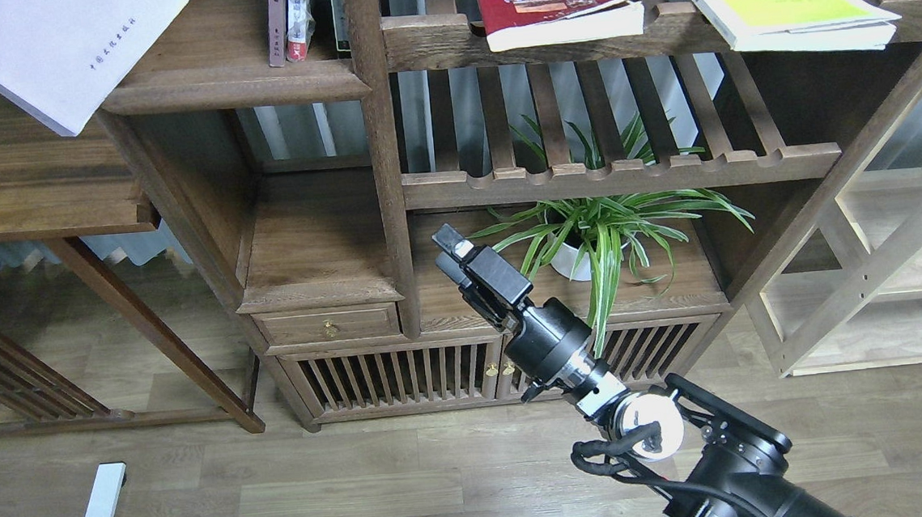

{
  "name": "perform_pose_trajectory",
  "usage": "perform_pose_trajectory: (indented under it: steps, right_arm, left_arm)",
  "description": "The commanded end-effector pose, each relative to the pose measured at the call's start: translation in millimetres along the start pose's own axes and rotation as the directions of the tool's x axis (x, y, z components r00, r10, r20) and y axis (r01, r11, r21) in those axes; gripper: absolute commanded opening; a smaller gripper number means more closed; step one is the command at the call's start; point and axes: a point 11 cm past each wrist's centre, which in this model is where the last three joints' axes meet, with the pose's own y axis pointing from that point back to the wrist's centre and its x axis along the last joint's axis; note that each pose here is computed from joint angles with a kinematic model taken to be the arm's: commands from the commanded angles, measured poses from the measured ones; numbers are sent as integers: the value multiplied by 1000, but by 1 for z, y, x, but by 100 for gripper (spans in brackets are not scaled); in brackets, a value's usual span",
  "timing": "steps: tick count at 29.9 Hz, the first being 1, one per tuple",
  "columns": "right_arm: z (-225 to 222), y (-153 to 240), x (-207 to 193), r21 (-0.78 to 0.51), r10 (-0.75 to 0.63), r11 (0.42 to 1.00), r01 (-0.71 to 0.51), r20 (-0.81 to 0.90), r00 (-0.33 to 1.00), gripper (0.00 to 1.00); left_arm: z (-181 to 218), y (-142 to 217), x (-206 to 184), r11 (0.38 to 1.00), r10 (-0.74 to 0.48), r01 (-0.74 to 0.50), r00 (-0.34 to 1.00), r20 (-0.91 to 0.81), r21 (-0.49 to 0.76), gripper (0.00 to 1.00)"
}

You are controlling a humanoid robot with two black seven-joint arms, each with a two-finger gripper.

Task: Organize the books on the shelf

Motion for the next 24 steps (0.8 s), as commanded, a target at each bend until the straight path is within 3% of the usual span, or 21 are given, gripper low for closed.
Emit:
perform_pose_trajectory:
  steps: [1,11,24]
  right_arm:
    - [4,0,0,-2,-1,1000,1,10,1000,81]
    - [1,1,1,-2,3,1000,-3,0,1000,81]
    - [-4,2,1,10,4,1000,-4,-4,1000,83]
  left_arm:
    - [-1,-1,3,1000,25,-25,1000,16,6,0]
    - [1,-25,10,982,187,-187,982,4,-30,0]
    - [-11,-92,-15,973,230,-228,973,31,-37,1]
